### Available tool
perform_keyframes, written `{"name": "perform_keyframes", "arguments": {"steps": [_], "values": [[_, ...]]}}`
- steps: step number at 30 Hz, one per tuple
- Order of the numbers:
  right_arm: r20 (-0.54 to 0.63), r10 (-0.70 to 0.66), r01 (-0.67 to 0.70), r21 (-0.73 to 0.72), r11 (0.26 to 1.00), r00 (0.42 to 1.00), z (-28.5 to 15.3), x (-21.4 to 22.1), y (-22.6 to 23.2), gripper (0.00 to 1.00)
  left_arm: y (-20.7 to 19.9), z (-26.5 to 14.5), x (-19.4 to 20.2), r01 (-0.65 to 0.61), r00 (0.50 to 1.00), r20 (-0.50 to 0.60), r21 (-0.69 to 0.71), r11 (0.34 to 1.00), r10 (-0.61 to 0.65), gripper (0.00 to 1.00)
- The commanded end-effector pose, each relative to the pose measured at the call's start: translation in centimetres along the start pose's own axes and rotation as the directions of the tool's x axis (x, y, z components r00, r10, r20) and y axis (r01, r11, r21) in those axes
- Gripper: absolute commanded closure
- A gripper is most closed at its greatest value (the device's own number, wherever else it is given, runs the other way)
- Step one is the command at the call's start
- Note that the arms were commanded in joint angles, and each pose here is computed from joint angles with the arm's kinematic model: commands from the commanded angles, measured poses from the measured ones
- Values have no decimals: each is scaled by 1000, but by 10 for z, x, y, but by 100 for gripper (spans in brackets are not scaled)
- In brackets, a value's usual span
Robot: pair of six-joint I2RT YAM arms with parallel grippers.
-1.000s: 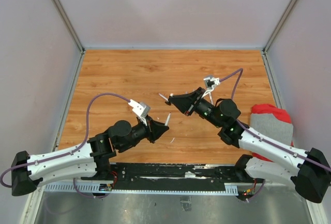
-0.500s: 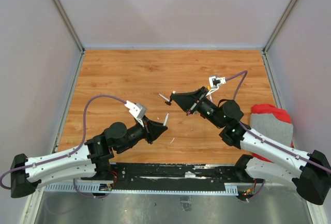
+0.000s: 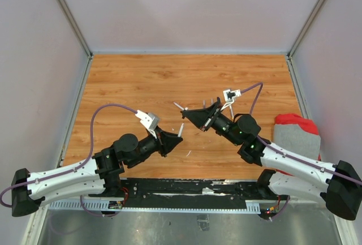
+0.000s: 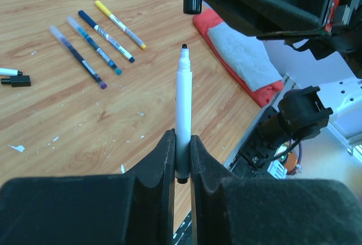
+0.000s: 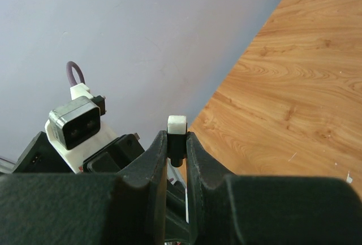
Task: Insert the pens into the pen caps
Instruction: Insert the pen cap onto the pen.
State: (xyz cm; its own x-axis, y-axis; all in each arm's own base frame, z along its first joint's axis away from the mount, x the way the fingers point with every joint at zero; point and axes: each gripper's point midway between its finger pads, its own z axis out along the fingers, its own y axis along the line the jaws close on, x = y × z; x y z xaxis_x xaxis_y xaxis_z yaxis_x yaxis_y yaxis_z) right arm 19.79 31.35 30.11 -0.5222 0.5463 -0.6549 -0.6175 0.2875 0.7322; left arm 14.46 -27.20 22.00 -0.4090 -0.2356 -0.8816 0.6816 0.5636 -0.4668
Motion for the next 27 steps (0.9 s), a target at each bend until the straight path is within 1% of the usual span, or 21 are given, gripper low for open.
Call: {"name": "perform_keyframes", "arguments": {"steps": [1, 13, 18, 27], "values": [[8, 30, -30, 7, 1000, 1000, 0, 7, 1, 99, -7, -1, -14, 1, 999, 47, 18, 1000, -2, 99], [9, 25, -26, 41, 999, 1000, -5, 9, -4, 99, -5, -3, -14, 5, 999, 52, 11, 1000, -5, 99], [-7, 37, -36, 68, 997, 999, -8, 13, -9, 99, -5, -2, -12, 4, 999, 47, 10, 1000, -4, 100], [-31, 62, -60, 65, 996, 998, -9, 22, -9, 100, -5, -3, -14, 4, 999, 51, 12, 1000, -5, 100]]}}
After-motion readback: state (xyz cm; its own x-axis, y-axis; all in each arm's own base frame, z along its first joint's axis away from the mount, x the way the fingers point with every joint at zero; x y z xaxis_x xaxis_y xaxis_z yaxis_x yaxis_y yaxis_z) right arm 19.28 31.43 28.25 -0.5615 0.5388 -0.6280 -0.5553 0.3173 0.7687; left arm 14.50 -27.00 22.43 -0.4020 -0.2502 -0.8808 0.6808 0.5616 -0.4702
